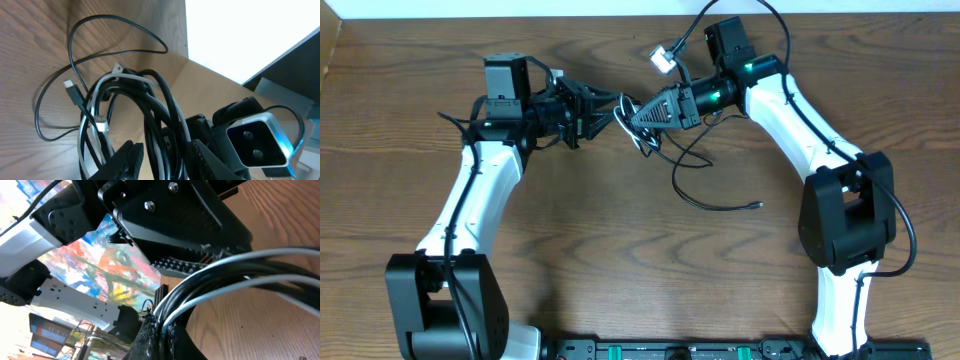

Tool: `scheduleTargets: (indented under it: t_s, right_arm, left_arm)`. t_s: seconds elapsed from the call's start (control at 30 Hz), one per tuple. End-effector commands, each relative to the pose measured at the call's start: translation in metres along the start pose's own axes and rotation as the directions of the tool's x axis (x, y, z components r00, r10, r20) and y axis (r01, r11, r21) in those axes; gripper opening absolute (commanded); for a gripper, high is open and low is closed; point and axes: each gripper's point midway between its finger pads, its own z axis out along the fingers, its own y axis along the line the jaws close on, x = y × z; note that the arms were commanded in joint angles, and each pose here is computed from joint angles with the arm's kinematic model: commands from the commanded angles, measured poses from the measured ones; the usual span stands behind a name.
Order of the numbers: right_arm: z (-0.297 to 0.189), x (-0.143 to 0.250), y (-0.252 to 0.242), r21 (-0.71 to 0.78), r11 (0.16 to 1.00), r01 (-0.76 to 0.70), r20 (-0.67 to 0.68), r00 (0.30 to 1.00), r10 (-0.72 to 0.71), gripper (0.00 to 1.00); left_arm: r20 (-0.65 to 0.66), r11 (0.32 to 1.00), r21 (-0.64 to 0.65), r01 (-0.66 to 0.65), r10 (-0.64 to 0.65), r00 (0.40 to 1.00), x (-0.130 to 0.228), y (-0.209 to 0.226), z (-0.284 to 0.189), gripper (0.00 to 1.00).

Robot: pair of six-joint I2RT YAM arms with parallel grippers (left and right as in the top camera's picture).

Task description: Untangle cables

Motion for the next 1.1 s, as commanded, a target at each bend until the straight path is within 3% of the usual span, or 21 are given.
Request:
scheduleTargets:
  t_s: [0.0, 0.2, 0.3, 0.37, 0.5, 0.63, 0.7, 0.8, 0.9, 1.07]
  right_arm:
    - [0.002, -0.002, 0.01, -0.04, 0.998, 0.046, 0.003, 0.999, -0.046, 0.01]
    - [0.002, -0.004, 0.01, -0.04, 0.998, 0.058, 0.004, 0.998, -0.058, 0.01]
    - [0.002, -0.004, 0.01, -0.039, 0.998, 0.058, 0.004, 0.998, -0.058, 0.01]
    - [0.002, -0.004, 0.008, -0.028, 0.998, 0.058, 0.004, 0.998, -0.058, 0.01]
    - [-0.008, -0.005, -0.017, 0.112, 0.994, -0.007, 0.009, 1.0, 0.006, 0.01]
    - [-0.025, -0.006, -0.048, 0.281, 0.946, -0.162, 0.062, 0.987, 0.15, 0.08]
    - [-0.033, -0.006, -0.058, 0.329, 0.911, -0.248, 0.103, 0.969, 0.226, 0.18]
    - [-0.035, -0.006, -0.06, 0.331, 0.889, -0.315, 0.13, 0.949, 0.288, 0.22]
    - [-0.032, -0.006, -0.059, 0.319, 0.867, -0.382, 0.149, 0.924, 0.353, 0.41]
    - [-0.029, -0.009, -0.059, 0.303, 0.846, -0.438, 0.174, 0.898, 0.403, 0.52]
  left_arm:
    - [-0.029, 1.0, -0.02, 0.005, -0.006, 1.0, 0.011, 0.002, 0.01, 0.34]
    - [-0.018, 0.999, -0.049, -0.006, 0.005, 1.0, 0.016, 0.007, 0.019, 0.34]
    - [0.008, 0.997, -0.081, 0.004, -0.003, 1.0, 0.014, 0.014, 0.02, 0.08]
    - [0.013, 0.996, -0.084, -0.023, 0.024, 1.0, 0.013, 0.015, 0.02, 0.07]
    - [0.027, 0.977, -0.085, -0.196, 0.199, 0.98, 0.003, 0.015, 0.014, 0.07]
    - [0.001, 0.9, -0.054, -0.433, 0.433, 0.901, -0.003, 0.012, 0.003, 0.07]
    - [-0.028, 0.847, -0.01, -0.531, 0.531, 0.847, 0.001, 0.008, -0.003, 0.07]
    - [-0.044, 0.754, 0.044, -0.656, 0.657, 0.753, 0.004, 0.005, -0.009, 0.07]
    - [-0.061, 0.652, 0.102, -0.752, 0.758, 0.649, 0.012, 0.004, -0.012, 0.07]
    - [-0.086, 0.552, 0.1, -0.828, 0.834, 0.546, 0.017, 0.016, -0.013, 0.07]
